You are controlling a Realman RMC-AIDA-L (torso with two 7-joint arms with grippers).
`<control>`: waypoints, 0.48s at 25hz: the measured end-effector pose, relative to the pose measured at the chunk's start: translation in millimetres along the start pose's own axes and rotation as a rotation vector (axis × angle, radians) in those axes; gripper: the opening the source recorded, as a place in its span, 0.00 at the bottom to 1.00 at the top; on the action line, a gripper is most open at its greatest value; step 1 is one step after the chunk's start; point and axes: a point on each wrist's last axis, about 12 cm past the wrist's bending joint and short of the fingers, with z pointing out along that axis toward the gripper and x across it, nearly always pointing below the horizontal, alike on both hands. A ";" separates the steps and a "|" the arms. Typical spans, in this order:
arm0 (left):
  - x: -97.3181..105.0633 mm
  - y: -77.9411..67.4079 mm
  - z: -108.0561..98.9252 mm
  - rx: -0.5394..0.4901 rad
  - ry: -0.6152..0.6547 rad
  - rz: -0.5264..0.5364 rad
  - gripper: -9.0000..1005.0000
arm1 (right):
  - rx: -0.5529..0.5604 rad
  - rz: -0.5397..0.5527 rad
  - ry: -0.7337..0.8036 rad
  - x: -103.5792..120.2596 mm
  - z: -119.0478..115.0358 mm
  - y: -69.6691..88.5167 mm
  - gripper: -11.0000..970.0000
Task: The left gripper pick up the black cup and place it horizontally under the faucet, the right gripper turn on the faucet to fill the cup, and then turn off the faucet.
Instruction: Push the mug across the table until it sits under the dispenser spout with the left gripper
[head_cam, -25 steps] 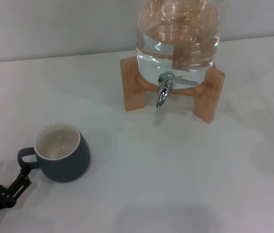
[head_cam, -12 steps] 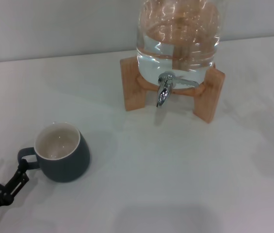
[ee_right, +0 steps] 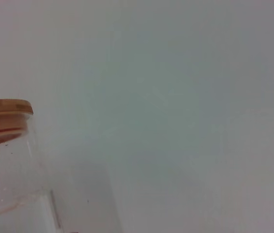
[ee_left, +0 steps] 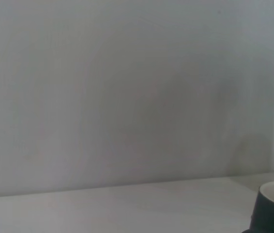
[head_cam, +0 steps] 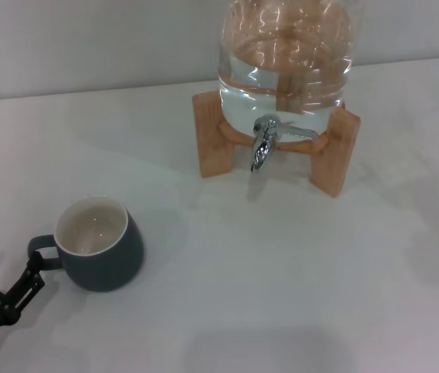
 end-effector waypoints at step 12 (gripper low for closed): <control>-2.7 2.3 8.9 -0.002 0.002 -0.006 0.82 | -0.001 0.000 0.000 -0.2 0.0 -0.1 0.87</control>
